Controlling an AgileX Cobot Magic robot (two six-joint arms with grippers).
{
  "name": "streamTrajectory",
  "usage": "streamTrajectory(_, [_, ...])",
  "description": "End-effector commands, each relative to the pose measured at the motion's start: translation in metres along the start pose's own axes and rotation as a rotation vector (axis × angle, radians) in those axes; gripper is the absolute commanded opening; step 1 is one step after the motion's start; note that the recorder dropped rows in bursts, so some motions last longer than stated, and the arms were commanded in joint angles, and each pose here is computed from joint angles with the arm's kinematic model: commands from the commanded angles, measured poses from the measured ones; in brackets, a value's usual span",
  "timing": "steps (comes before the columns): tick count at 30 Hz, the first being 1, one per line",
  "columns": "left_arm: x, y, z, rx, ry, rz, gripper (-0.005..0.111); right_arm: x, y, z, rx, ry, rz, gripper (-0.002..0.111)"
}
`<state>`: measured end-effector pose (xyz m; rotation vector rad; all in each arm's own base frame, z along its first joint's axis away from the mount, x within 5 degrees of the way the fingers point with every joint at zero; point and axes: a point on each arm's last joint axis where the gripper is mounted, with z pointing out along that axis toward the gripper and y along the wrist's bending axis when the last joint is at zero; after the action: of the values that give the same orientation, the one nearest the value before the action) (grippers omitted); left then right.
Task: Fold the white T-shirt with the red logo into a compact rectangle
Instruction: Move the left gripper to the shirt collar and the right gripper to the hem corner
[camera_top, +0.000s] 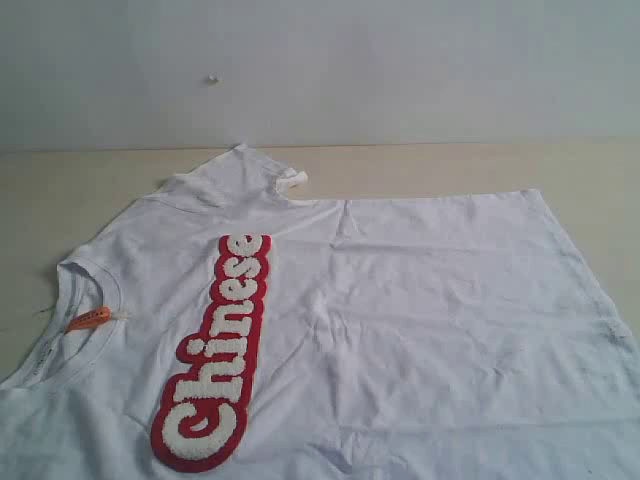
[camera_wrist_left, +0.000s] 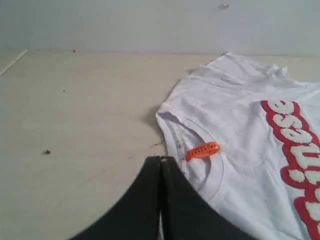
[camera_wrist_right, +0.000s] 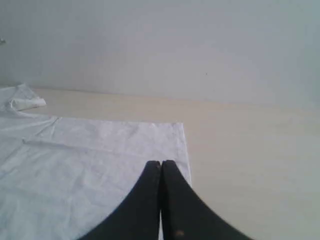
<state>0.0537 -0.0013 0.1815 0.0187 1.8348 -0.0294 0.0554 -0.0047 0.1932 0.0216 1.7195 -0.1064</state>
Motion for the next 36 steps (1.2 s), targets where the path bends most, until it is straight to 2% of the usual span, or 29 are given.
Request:
streamTrajectory(1, [-0.016, -0.001, -0.002, 0.013, -0.173, -0.042, 0.0, -0.012, -0.001, -0.001, 0.014, -0.149, -0.007, 0.0])
streamTrajectory(3, [-0.027, -0.001, -0.004, 0.026, -0.298, -0.089, 0.0, -0.021, -0.002, -0.003, 0.016, -0.253, 0.031, 0.0])
streamTrajectory(6, [-0.04, -0.001, -0.01, 0.034, -0.458, -0.089, 0.0, -0.039, -0.003, -0.009, 0.025, -0.463, 0.062, 0.0])
streamTrajectory(8, [-0.052, -0.001, -0.017, 0.041, -0.606, -0.089, 0.0, -0.05, -0.004, -0.016, -0.004, -0.603, 0.179, 0.0])
streamTrajectory(9, [-0.057, -0.001, -0.021, 0.06, -0.683, -0.134, 0.0, -0.055, -0.005, -0.019, -0.05, -0.664, 0.313, 0.0])
streamTrajectory(11, [-0.064, -0.001, -0.027, 0.131, -0.776, -0.288, 0.0, -0.057, -0.005, -0.022, -0.115, -0.703, 0.477, 0.0])
streamTrajectory(14, [-0.069, -0.001, -0.031, 0.194, -0.824, -0.407, 0.0, -0.073, -0.005, -0.029, -0.129, -0.742, 0.478, 0.0])
streamTrajectory(16, [-0.088, -0.001, -0.042, 0.208, -0.849, -0.423, 0.0, -0.093, -0.006, -0.038, -0.136, -0.758, 0.476, 0.0])
streamTrajectory(18, [-0.103, -0.001, -0.046, 0.202, -0.821, -0.425, 0.0, -0.111, -0.007, -0.046, -0.136, -0.761, 0.463, 0.0])
streamTrajectory(20, [-0.131, -0.003, -0.05, 0.188, -0.775, -0.397, 0.0, -0.138, -0.007, -0.051, -0.125, -0.743, 0.398, 0.0])
streamTrajectory(26, [-0.19, -0.005, -0.042, 0.099, -0.634, -0.185, 0.0, -0.186, -0.01, -0.046, -0.087, -0.646, 0.335, 0.0])
streamTrajectory(30, [-0.221, -0.002, -0.013, 0.04, -0.459, -0.186, 0.0, -0.205, -0.013, -0.019, -0.035, -0.449, 0.319, 0.0])
streamTrajectory(33, [-0.236, -0.001, 0.019, -0.008, -0.27, -0.18, 0.0, -0.218, -0.015, 0.01, 0.005, -0.283, 0.278, 0.0])
streamTrajectory(36, [-0.242, -0.006, 0.058, -0.026, -0.043, -0.066, 0.0, -0.226, -0.016, 0.044, 0.023, -0.118, 0.19, 0.0])
